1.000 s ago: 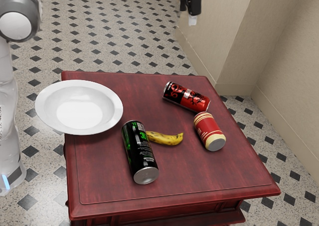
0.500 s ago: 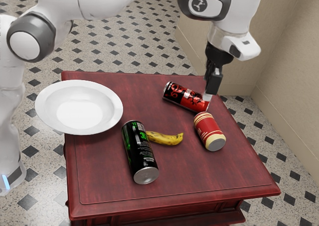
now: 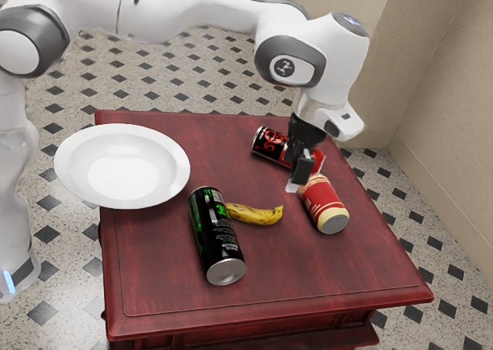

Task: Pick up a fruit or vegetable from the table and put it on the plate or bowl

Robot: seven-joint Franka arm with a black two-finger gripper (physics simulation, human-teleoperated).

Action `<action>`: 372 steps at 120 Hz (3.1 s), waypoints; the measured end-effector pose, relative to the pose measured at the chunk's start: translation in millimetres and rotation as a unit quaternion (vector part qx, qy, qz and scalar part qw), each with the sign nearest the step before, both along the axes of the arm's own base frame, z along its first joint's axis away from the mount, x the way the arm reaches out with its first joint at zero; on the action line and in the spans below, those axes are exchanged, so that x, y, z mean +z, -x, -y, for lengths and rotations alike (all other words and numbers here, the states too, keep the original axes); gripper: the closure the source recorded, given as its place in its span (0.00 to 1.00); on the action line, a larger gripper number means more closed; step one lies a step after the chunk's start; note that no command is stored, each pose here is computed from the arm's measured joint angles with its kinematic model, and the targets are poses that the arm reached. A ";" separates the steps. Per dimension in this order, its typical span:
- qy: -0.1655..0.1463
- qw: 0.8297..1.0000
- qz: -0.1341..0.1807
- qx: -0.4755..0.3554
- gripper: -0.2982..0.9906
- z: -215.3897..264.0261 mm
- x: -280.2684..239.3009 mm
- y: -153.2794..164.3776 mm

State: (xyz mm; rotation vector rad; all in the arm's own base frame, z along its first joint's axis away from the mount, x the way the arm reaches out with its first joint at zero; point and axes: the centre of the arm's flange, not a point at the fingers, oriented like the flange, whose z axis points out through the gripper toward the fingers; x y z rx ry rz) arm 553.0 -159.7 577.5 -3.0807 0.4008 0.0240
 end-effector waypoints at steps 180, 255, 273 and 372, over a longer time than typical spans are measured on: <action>0.009 0.995 0.027 0.092 0.23 -76.2 -115.2 37.1; 0.011 0.995 0.018 0.096 0.25 -73.7 -144.3 32.6; 0.012 0.995 0.015 0.097 0.33 -71.9 -150.4 30.2; 0.031 0.995 0.068 0.061 0.64 -37.5 -101.0 45.9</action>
